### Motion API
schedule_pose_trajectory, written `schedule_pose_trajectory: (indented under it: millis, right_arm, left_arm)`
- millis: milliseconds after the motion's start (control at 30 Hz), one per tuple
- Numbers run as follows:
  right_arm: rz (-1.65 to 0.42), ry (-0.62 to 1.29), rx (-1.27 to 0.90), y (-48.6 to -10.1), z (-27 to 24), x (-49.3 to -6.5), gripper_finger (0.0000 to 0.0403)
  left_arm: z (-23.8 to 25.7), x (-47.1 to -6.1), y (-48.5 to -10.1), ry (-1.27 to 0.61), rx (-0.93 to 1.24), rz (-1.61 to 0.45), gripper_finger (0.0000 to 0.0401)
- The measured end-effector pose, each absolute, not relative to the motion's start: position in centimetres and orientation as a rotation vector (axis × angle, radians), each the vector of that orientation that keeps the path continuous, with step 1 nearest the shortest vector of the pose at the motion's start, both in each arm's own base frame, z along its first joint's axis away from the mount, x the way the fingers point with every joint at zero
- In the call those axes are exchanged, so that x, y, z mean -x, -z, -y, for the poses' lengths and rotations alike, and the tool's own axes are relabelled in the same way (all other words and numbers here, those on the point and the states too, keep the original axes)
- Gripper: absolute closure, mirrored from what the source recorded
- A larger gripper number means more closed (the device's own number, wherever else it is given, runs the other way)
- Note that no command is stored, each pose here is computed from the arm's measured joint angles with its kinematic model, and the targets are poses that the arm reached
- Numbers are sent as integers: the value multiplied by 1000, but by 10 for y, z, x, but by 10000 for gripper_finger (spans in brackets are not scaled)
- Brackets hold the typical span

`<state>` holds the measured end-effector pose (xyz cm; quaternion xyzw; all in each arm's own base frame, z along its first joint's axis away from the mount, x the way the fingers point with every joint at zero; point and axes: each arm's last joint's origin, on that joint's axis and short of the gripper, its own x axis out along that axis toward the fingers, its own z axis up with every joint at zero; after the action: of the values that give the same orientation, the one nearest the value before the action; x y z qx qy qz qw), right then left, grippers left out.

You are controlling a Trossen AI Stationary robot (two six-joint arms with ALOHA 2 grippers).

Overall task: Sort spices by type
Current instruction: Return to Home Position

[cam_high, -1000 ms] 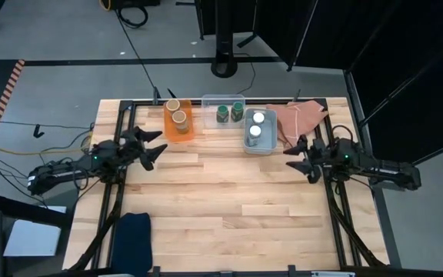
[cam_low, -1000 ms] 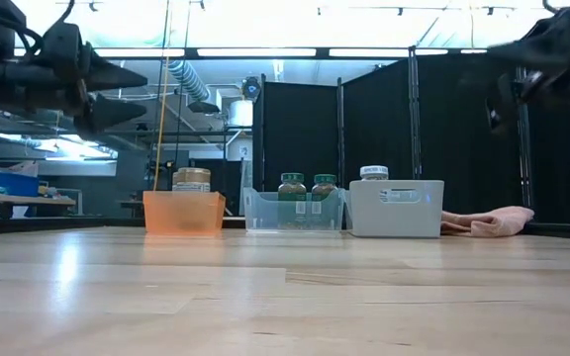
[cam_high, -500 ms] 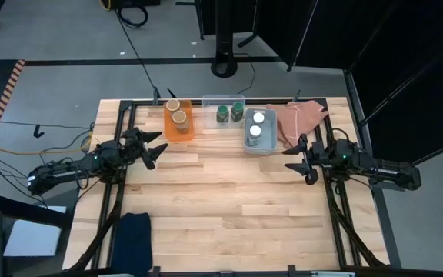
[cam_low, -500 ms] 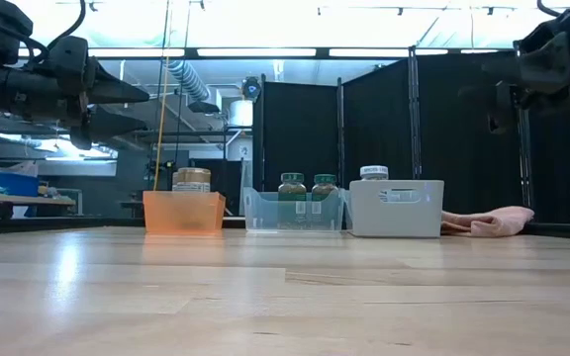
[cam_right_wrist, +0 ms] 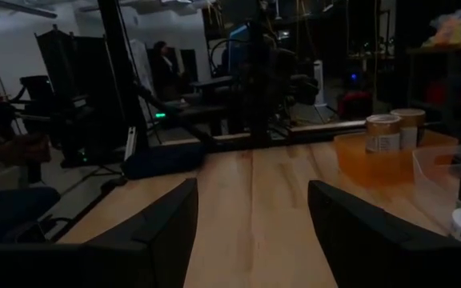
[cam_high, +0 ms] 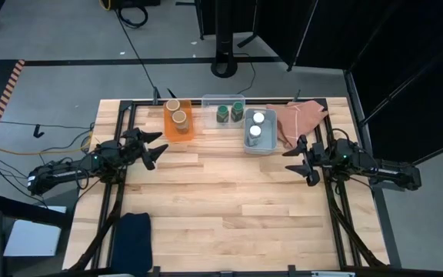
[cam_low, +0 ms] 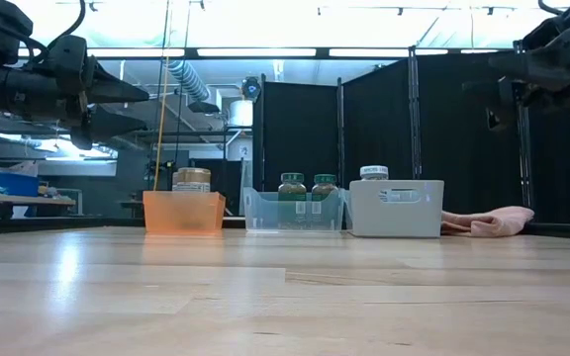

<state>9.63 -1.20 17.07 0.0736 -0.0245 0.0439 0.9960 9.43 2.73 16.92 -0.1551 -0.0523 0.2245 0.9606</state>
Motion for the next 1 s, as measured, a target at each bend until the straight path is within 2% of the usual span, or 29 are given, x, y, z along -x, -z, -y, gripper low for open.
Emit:
schedule_pose_trajectory:
  millis: [1000]
  right_arm:
    - [52,-73,-166,-171,12,-96,158]
  left_arm:
    - [-27,-94,-169,-455,314,109,54]
